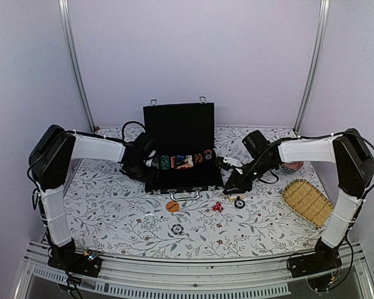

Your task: Pack up texas hold em set

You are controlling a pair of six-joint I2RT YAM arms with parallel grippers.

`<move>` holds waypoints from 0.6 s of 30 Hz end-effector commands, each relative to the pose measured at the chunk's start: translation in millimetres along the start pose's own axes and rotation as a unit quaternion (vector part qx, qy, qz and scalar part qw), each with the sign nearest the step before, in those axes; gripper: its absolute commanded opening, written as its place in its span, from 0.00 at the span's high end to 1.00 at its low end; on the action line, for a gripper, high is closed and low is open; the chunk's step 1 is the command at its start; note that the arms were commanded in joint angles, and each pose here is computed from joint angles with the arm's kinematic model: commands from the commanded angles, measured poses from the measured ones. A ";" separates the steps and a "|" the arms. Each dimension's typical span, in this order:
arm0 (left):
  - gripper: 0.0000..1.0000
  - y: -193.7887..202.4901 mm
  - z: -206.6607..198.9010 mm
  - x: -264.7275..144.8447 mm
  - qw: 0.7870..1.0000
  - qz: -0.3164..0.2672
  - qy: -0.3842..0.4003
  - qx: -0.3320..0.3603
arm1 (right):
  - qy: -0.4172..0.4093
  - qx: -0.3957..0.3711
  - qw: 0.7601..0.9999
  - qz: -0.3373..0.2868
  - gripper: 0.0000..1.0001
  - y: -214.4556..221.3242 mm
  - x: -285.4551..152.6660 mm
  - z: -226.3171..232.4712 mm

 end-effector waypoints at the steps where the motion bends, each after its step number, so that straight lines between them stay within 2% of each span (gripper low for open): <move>1: 0.41 -0.2 15.3 11.3 1.000 0.000 -0.029 -0.002 | -0.009 0.000 1.000 0.000 0.69 -1.9 4.0 -4.3; 8: 0.43 -4.1 15.4 10.0 0.999 -0.017 -0.008 0.031 | -0.010 0.000 1.000 0.000 0.69 -2.8 4.2 -4.7; 14: 0.42 -3.6 10.3 -3.3 0.998 0.016 0.028 0.046 | -0.012 0.001 1.000 0.002 0.69 -2.0 4.4 -4.2; 18: 0.42 1.4 16.0 -18.1 0.998 0.028 0.014 0.049 | -0.014 0.000 1.000 0.002 0.69 -1.8 4.7 -4.2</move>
Point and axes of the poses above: each gripper's point midway between its finger pads, its own x axis out along the fingers, its own z axis along the line the jaws close on, y = z × x, the point moved 10 cm from there along -x, back along the fingers, and after that the axes turned 3 degrees about -x, right-handed, at the moved point
